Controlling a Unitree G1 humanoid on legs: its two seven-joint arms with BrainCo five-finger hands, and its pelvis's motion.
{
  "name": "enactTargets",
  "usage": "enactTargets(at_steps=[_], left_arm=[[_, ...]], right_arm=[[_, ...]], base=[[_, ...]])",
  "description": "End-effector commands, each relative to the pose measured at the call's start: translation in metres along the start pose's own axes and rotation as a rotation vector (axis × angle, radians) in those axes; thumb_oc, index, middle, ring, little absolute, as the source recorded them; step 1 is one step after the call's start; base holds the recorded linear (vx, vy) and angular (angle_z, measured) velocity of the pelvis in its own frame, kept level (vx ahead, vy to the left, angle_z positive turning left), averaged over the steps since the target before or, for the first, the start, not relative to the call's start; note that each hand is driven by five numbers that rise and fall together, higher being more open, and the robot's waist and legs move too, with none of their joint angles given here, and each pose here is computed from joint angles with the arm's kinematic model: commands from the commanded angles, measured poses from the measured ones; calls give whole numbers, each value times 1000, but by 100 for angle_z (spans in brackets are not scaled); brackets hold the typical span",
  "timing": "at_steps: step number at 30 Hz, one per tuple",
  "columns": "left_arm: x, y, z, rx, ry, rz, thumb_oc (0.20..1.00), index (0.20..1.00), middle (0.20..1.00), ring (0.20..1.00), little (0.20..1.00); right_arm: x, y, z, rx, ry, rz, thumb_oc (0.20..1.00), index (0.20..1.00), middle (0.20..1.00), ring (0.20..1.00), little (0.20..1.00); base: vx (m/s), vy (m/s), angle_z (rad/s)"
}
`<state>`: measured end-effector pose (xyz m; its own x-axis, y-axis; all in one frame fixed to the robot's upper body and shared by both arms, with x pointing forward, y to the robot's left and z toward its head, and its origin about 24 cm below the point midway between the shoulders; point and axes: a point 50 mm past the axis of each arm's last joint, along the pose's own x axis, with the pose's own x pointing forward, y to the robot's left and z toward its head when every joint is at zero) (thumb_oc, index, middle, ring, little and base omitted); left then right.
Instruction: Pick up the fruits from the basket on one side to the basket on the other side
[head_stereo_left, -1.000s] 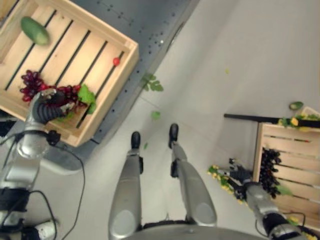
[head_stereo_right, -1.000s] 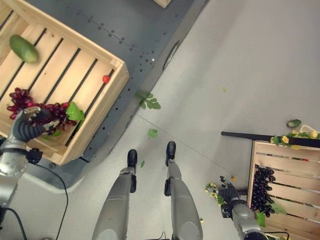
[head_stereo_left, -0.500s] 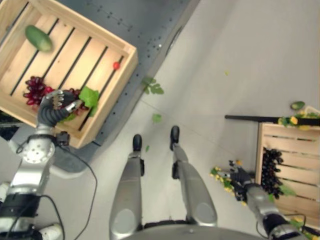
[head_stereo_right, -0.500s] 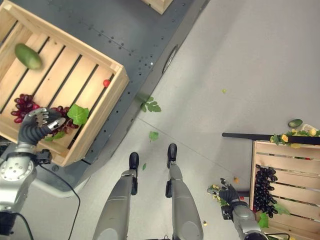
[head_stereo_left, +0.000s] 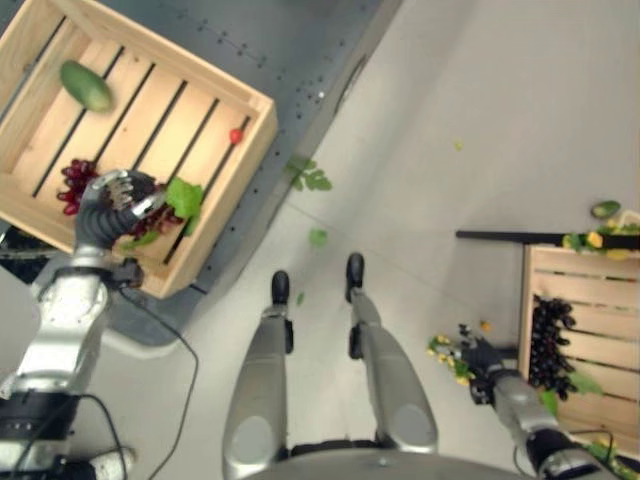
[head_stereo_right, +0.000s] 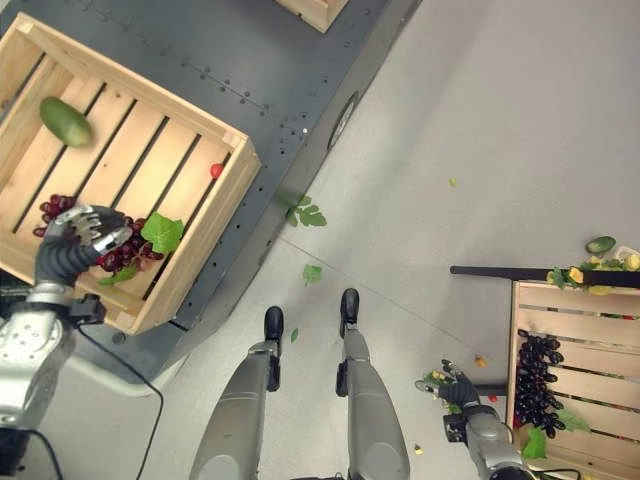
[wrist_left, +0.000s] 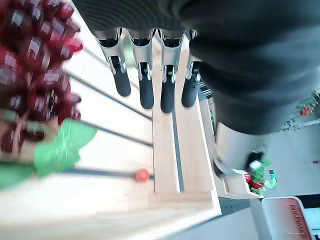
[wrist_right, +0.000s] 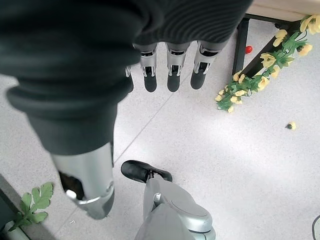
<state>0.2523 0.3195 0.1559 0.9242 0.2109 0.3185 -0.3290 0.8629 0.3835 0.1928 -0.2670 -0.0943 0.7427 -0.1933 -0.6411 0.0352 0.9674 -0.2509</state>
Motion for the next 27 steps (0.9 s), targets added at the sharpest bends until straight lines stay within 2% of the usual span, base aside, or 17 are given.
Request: enactTargets(at_steps=[1,3,4,7,9,21,27], left_arm=[[5,22,6,132,-37,105,1000,1000,1000,1000,1000],[6,24,4,141,-26,109,1000,1000,1000,1000,1000],[6,29,2,222,-5,110,1000,1000,1000,1000,1000],[6,32,3,294,-4,111,1000,1000,1000,1000,1000],[7,37,6,446,-3,97,1000,1000,1000,1000,1000],[22,49,29,918,-88,106,1000,1000,1000,1000,1000],[32,51,19,1053,-51,76,1000,1000,1000,1000,1000]], right_arm=[[-5,-17,-13,-26,51,-48,1000,1000,1000,1000,1000],[-5,-18,-15,-23,56,-51,1000,1000,1000,1000,1000],[-6,-18,-16,-26,58,-53,1000,1000,1000,1000,1000],[-6,-18,-14,-26,52,-56,1000,1000,1000,1000,1000],[-6,-20,-13,-27,47,-64,1000,1000,1000,1000,1000],[-6,-21,-7,-44,12,-70,1000,1000,1000,1000,1000],[-6,-22,-8,-52,16,-73,1000,1000,1000,1000,1000]], base=[[0,0,0],[0,0,0],[0,0,0],[0,0,0],[0,0,0],[0,0,0],[0,0,0]])
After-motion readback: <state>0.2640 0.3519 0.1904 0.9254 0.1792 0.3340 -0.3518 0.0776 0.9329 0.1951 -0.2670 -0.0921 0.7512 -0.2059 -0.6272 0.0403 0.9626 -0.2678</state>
